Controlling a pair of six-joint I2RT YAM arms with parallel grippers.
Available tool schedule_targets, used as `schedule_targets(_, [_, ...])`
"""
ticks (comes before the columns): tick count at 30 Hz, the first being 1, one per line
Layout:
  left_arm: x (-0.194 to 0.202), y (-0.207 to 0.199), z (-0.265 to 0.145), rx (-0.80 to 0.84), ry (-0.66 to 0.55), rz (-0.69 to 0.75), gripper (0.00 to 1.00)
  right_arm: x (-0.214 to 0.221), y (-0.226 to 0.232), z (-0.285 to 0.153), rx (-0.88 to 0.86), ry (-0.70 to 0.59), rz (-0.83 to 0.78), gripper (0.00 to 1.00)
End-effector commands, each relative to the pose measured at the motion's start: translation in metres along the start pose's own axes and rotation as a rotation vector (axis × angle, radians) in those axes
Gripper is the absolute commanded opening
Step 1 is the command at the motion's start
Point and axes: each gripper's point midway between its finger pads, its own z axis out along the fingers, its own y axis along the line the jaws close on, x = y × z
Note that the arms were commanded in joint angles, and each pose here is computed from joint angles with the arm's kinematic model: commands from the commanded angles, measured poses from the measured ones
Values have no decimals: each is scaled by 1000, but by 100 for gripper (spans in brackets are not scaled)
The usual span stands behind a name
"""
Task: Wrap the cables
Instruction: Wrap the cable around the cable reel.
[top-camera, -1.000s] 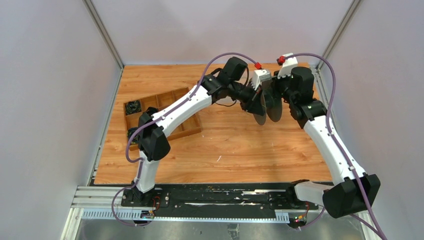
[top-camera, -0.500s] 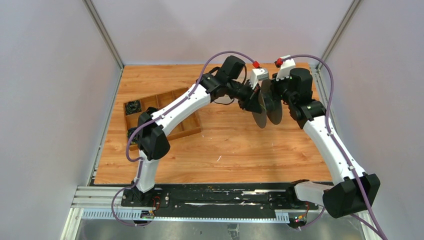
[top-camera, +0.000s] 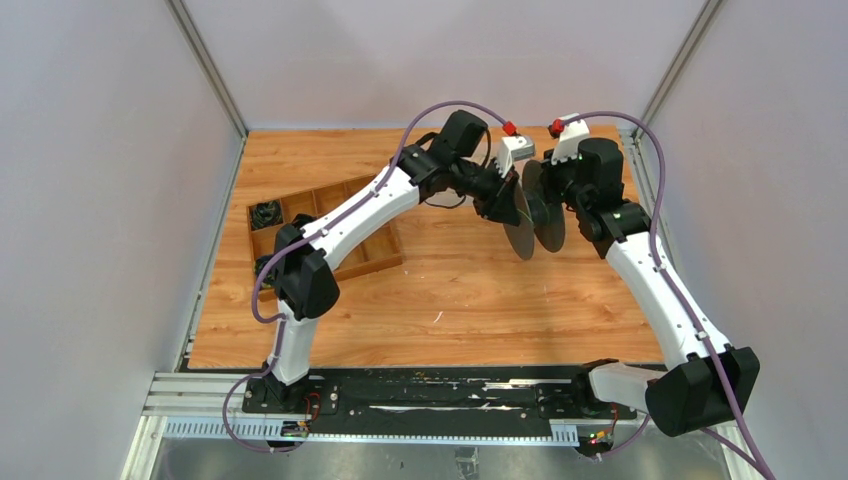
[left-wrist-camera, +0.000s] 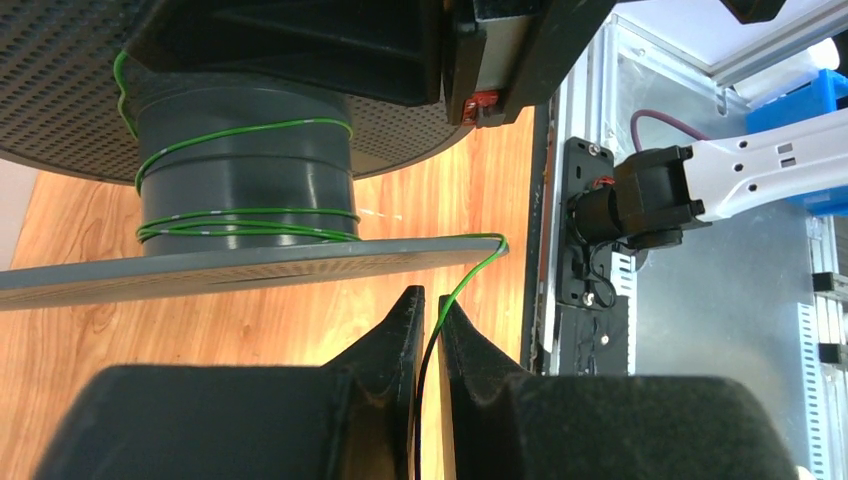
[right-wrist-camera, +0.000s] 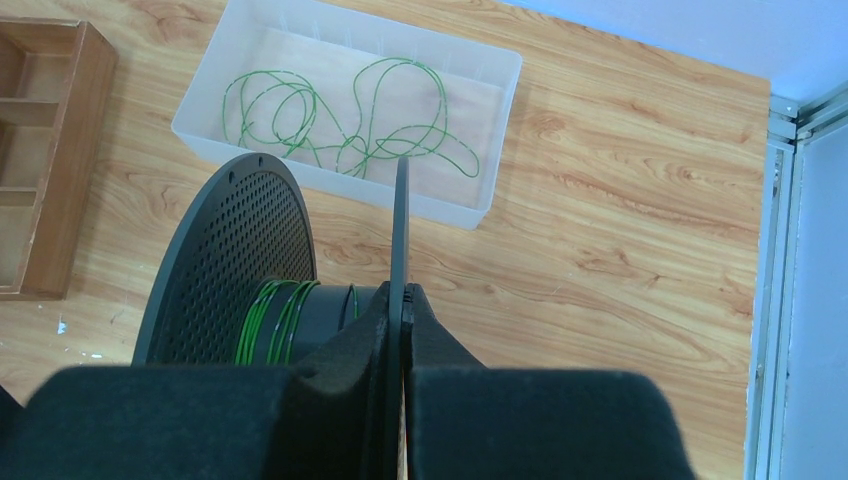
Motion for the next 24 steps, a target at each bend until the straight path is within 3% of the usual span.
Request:
schedule_targets(1, [-12, -5, -21, -19, -23, 30, 14, -10, 5, -7, -19, -45, -22, 1])
schedule_targets(7, [-12, -7, -22, -10, -22, 29, 9, -9, 5, -6, -18, -42, -22, 1])
schedule_targets(24, [-18, -12, -32, 0, -33, 34, 12, -9, 6, -6, -20, -43, -24, 1])
